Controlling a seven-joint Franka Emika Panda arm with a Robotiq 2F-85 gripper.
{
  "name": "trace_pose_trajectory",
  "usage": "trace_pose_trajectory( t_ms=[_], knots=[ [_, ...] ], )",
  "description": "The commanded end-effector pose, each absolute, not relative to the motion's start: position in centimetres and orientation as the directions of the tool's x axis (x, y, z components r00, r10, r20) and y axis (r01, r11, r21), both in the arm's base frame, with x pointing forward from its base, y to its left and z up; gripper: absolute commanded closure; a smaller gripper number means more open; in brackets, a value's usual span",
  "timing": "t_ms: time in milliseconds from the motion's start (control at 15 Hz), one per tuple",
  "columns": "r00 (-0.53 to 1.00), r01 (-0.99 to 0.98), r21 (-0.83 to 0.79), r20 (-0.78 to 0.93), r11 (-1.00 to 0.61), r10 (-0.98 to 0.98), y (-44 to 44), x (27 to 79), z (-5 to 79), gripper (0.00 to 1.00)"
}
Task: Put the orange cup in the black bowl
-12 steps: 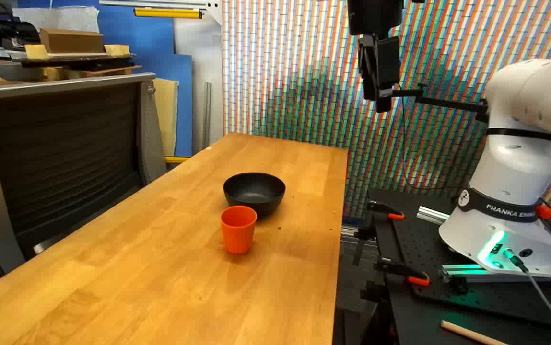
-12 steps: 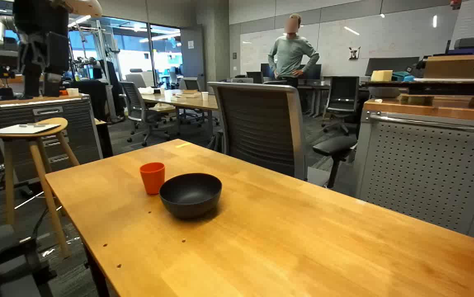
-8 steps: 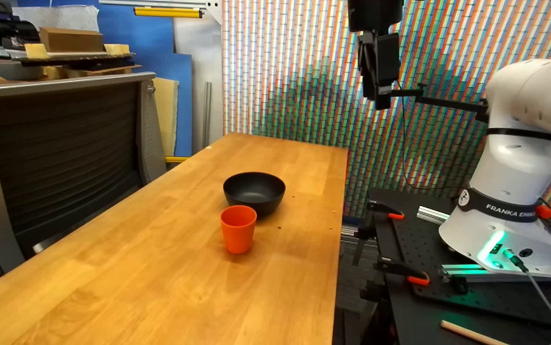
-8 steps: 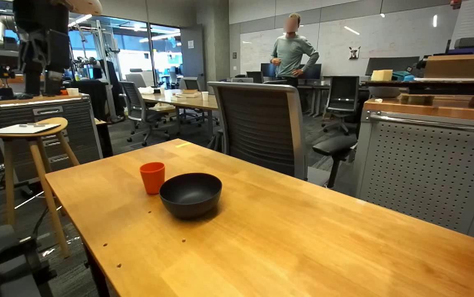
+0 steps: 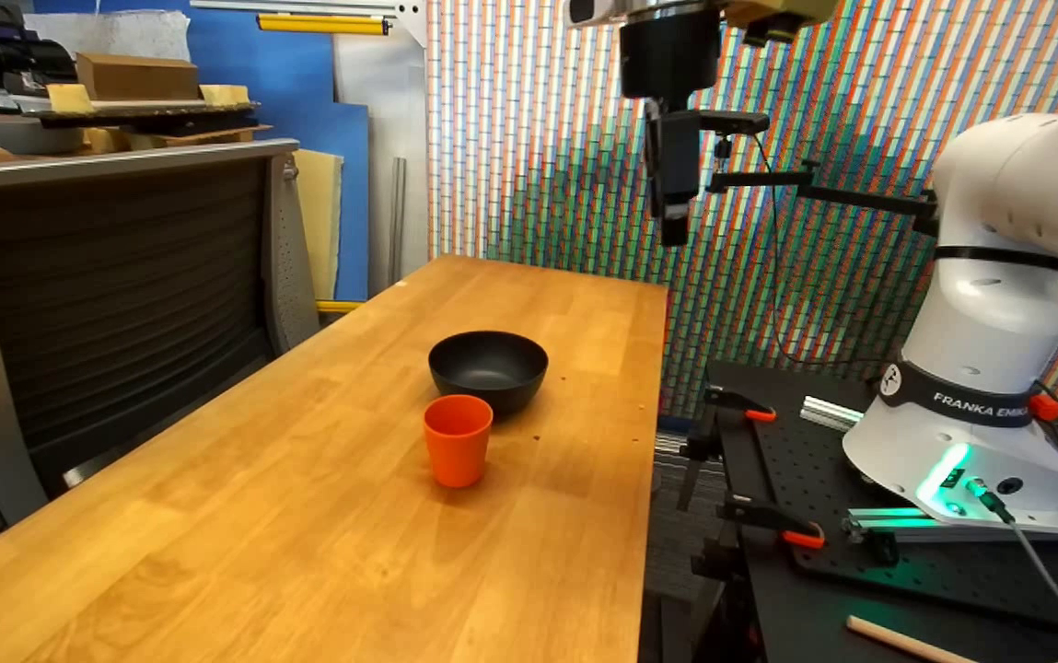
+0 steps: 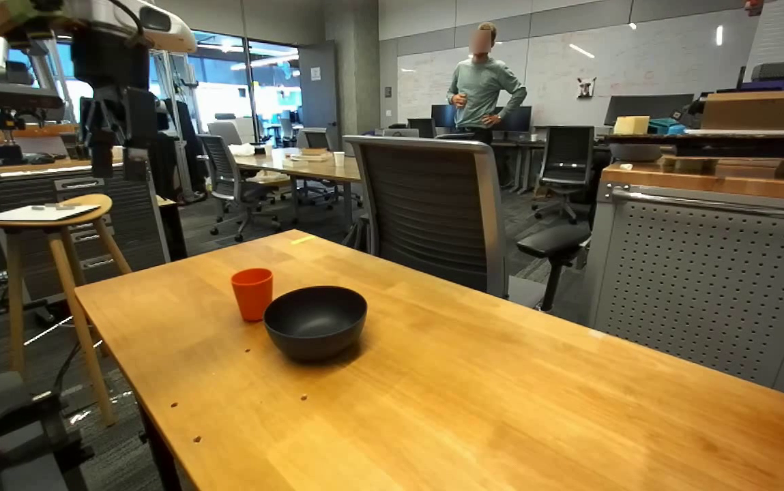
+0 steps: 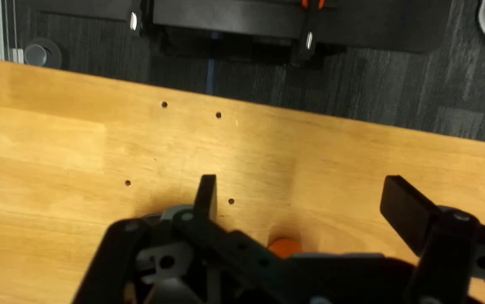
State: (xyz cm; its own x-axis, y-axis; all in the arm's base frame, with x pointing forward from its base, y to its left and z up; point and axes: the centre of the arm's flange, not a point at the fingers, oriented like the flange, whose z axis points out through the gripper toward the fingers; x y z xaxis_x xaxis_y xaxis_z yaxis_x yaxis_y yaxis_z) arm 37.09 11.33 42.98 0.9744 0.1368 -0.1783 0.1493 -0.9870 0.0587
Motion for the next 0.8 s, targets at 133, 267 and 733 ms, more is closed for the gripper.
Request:
trace_pose_trajectory(
  t_ms=[133, 267, 733],
  knots=[
    [0.978, 0.163, 0.036, -0.138, -0.986, 0.157, 18.1, 45.2, 36.2, 0.0],
    [0.974, 0.178, 0.024, -0.151, -0.984, 0.172, 20.0, 46.9, 33.7, 0.0],
    [0.955, 0.217, 0.1, -0.227, -0.971, 0.19, 22.8, 51.3, 26.7, 0.0]
  ],
)
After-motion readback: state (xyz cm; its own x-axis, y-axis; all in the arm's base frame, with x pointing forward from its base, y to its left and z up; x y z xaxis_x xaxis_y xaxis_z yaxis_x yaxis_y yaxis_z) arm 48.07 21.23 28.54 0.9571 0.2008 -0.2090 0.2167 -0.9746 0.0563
